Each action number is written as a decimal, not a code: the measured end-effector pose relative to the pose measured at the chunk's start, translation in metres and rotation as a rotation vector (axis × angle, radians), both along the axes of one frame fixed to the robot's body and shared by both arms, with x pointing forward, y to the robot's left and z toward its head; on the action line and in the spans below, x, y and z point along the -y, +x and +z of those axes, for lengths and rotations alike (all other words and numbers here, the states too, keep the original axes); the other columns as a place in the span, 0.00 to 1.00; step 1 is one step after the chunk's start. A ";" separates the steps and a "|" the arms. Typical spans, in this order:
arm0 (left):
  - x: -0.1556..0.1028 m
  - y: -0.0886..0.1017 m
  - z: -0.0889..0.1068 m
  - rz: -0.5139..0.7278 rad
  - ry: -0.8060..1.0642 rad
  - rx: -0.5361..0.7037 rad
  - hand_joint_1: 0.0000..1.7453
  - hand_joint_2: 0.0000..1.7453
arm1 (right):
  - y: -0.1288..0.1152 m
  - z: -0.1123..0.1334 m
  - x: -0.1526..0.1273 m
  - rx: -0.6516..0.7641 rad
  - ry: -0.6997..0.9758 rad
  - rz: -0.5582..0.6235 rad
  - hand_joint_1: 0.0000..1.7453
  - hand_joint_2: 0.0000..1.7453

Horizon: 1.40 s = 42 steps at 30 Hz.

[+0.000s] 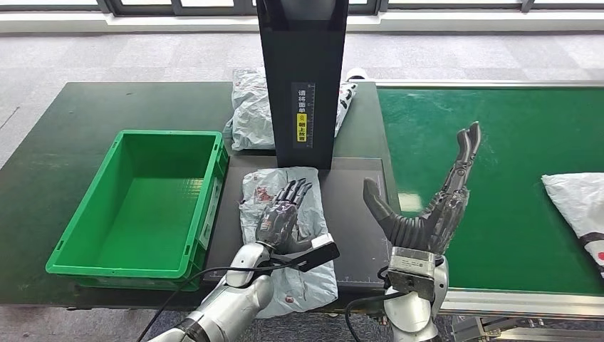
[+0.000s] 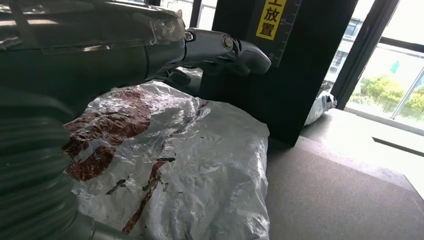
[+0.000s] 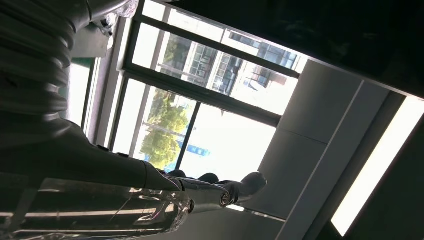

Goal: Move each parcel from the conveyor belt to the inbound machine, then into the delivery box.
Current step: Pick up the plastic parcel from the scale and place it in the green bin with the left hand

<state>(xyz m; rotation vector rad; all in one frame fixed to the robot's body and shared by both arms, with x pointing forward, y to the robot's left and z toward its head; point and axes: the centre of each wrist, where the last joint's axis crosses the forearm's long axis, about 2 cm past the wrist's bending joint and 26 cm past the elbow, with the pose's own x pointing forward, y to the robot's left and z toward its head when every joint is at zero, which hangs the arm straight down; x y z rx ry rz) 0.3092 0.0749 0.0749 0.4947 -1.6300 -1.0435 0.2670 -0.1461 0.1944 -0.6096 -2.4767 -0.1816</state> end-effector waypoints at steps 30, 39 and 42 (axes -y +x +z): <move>0.000 0.005 -0.006 -0.112 0.264 -0.190 1.00 1.00 | 0.000 -0.001 0.000 -0.011 0.030 0.008 0.00 1.00; 0.000 0.006 -0.006 -0.094 0.298 -0.148 1.00 1.00 | 0.000 -0.001 0.000 -0.011 0.029 0.008 0.00 1.00; 0.000 0.005 -0.002 -0.008 0.273 0.044 1.00 1.00 | 0.000 -0.001 0.000 -0.008 0.021 0.005 0.00 1.00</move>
